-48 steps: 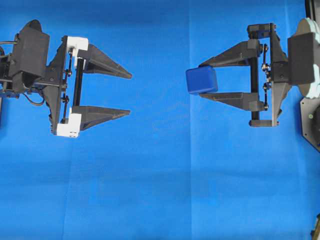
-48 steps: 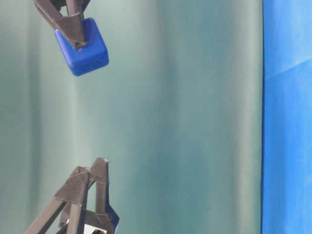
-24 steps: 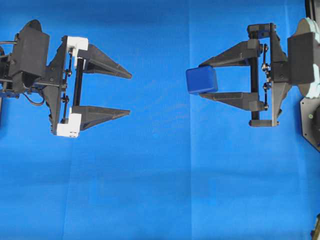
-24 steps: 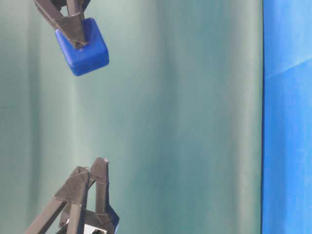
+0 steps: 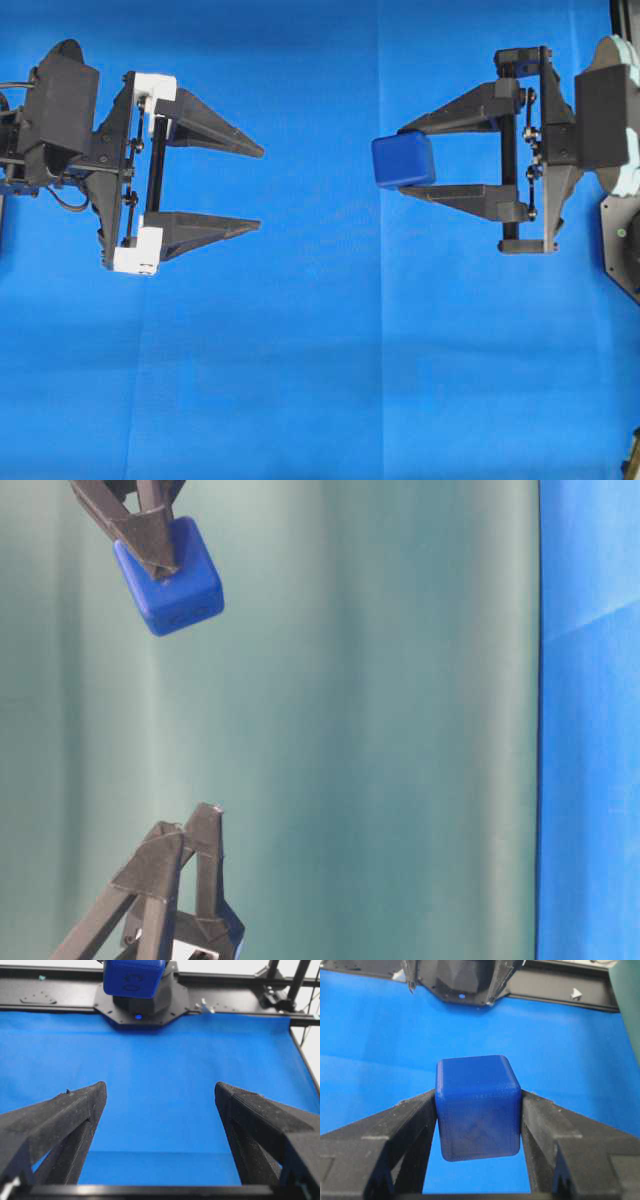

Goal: Handover the blue block to the right arm after grasping it with the left arm, then place it in the designated position.
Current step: 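Hold the cube in the right gripper and rotate it downward, then move the right gripper left and lower the cube to the table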

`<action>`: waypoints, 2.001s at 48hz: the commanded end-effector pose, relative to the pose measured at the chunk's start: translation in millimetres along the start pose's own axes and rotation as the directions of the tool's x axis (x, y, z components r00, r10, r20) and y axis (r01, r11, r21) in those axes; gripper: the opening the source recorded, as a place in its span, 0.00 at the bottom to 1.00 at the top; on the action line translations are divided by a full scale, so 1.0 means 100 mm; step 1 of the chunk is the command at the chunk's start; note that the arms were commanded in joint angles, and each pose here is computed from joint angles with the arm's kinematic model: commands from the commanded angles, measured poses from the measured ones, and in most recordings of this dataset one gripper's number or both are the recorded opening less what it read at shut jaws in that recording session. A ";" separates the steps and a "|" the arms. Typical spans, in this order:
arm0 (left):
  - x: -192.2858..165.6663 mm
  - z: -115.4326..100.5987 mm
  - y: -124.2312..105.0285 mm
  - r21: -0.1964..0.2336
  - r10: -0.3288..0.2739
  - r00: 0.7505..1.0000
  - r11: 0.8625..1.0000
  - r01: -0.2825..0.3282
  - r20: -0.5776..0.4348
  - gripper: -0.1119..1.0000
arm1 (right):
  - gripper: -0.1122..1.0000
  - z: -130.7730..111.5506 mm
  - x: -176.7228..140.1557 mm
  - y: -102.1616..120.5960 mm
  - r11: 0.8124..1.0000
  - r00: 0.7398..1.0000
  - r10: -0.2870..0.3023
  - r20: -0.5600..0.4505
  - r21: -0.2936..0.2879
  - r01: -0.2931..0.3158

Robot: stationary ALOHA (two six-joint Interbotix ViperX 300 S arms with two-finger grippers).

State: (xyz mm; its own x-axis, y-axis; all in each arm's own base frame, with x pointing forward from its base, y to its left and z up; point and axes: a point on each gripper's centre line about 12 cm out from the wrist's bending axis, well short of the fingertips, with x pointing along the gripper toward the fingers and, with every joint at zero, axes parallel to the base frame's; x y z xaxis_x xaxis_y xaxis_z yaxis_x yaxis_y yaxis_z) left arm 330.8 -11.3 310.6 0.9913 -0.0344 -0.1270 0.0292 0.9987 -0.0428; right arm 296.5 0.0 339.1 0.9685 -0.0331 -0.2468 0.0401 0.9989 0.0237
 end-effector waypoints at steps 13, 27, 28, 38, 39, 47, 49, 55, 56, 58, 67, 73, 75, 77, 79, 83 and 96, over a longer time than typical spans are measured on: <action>-0.02 0.13 0.00 0.003 -0.001 0.999 1.000 0.000 0.040 0.94 | 0.42 -0.02 -0.02 -0.01 0.999 0.999 -0.022 -0.048 0.035 0.024; -0.02 0.17 0.00 0.008 -0.001 0.999 1.000 0.001 0.049 0.94 | 0.42 -0.19 -0.05 -0.03 0.995 0.979 -0.065 -0.196 0.056 0.077; -0.02 0.17 0.00 0.006 -0.001 0.999 1.000 0.000 0.049 0.94 | 0.42 -0.21 -0.05 -0.03 0.995 0.976 -0.066 -0.206 0.057 0.080; -0.02 0.18 0.00 0.015 -0.001 0.998 1.000 0.000 0.055 0.94 | 0.42 -0.27 -0.07 -0.04 0.993 0.963 -0.082 -0.255 0.061 0.100; -0.02 0.18 0.00 0.017 -0.001 0.998 1.000 0.000 0.055 0.94 | 0.42 -0.27 -0.07 -0.04 0.993 0.963 -0.082 -0.256 0.061 0.101; -0.02 0.18 0.00 0.017 -0.001 0.998 1.000 0.000 0.055 0.94 | 0.42 -0.27 -0.06 -0.04 0.993 0.963 -0.082 -0.258 0.060 0.101; -0.02 0.19 0.00 0.018 -0.001 0.998 1.000 0.000 0.057 0.94 | 0.42 -0.27 -0.07 -0.04 0.993 0.963 -0.082 -0.255 0.061 0.100; -0.02 0.18 0.00 0.020 -0.001 0.999 1.000 0.000 0.054 0.94 | 0.42 -0.28 -0.06 -0.04 0.993 0.962 -0.083 -0.259 0.060 0.102; -0.02 0.18 0.00 0.020 -0.001 0.998 1.000 0.000 0.055 0.94 | 0.42 -0.27 -0.07 -0.04 0.993 0.963 -0.083 -0.258 0.061 0.102; -0.02 0.19 0.00 0.020 -0.001 0.998 1.000 0.000 0.057 0.94 | 0.42 -0.27 -0.07 -0.04 0.993 0.963 -0.083 -0.258 0.061 0.102; -0.02 0.18 0.00 0.020 -0.001 0.999 1.000 0.000 0.054 0.94 | 0.42 -0.27 -0.07 -0.04 0.993 0.962 -0.083 -0.259 0.060 0.102; -0.02 0.18 0.00 0.020 -0.001 0.999 1.000 0.000 0.052 0.94 | 0.42 -0.27 -0.07 -0.04 0.993 0.962 -0.083 -0.259 0.060 0.102; -0.02 0.18 0.00 0.020 -0.001 0.999 1.000 0.000 0.054 0.94 | 0.42 -0.27 -0.07 -0.04 0.993 0.963 -0.083 -0.258 0.061 0.102; -0.02 0.18 0.00 0.020 -0.001 0.999 1.000 0.000 0.054 0.94 | 0.42 -0.27 -0.07 -0.04 0.993 0.963 -0.083 -0.258 0.061 0.102; -0.02 0.18 0.00 0.020 -0.001 0.999 1.000 0.000 0.052 0.94 | 0.42 -0.27 -0.07 -0.05 0.993 0.963 -0.083 -0.256 0.061 0.102; -0.02 0.18 0.00 0.020 -0.001 0.999 1.000 0.000 0.052 0.94 | 0.42 -0.28 -0.05 -0.04 0.993 0.963 -0.081 -0.258 0.060 0.100; -0.02 0.18 0.00 0.020 -0.001 0.999 1.000 0.000 0.054 0.94 | 0.42 -0.49 0.24 0.00 0.996 0.952 -0.058 -0.301 0.053 0.078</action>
State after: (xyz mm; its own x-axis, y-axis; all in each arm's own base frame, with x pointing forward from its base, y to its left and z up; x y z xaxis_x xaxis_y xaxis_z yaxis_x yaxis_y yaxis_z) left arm 331.0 -11.8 312.9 0.9920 -0.0360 -0.1209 0.0332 0.9991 -0.0246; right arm 300.1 -1.1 289.2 0.8411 -0.0930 -0.5328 0.1402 0.9889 0.0488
